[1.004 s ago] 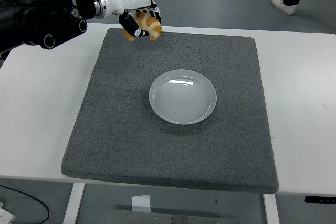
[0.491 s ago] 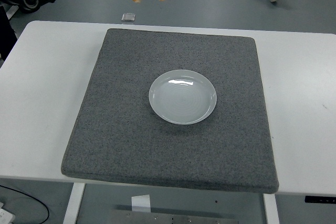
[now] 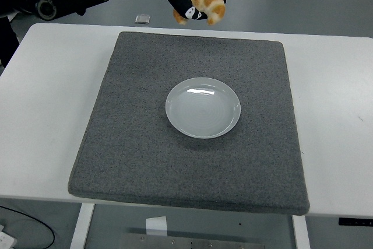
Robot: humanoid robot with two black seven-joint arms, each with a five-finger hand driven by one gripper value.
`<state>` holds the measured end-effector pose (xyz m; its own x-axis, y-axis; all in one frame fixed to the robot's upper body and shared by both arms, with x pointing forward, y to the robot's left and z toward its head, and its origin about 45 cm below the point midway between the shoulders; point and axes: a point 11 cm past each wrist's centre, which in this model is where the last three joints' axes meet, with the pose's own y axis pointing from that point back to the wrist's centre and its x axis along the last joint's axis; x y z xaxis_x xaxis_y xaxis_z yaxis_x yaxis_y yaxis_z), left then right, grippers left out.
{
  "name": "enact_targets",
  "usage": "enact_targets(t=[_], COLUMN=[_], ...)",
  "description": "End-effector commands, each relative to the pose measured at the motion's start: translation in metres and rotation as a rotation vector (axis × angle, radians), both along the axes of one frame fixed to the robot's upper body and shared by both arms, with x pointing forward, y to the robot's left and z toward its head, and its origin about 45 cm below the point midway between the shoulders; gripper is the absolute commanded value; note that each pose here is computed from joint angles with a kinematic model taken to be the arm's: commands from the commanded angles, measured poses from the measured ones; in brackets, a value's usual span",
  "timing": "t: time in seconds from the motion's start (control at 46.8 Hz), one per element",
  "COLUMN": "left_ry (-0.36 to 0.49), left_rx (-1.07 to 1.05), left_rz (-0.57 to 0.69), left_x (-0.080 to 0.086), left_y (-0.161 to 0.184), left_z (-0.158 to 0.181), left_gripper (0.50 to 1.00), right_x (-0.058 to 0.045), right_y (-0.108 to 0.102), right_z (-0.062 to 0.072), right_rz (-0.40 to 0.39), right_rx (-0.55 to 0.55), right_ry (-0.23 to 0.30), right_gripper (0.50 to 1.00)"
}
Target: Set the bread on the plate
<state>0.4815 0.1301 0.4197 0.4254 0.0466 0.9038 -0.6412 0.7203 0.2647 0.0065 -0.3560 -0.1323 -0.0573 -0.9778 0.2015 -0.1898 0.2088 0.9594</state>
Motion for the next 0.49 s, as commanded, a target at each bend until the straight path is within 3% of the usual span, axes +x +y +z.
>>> enact_targets(t=[0.0, 0.47], left_ry=[0.025, 0.146], left_rx=[0.003, 0.052], left_rz=[-0.031, -0.122], left_x=[-0.007, -0.029], left_y=[-0.010, -0.044], left_z=[-0.010, -0.082], left_gripper=[0.500, 0.500], right_x=[0.000, 0.000], right_y=[0.000, 0.000], right_z=[0.000, 0.000], right_rz=[0.000, 0.002], right_rx=[0.000, 0.000], right_ry=[0.000, 0.000], right_gripper=[0.932, 0.932])
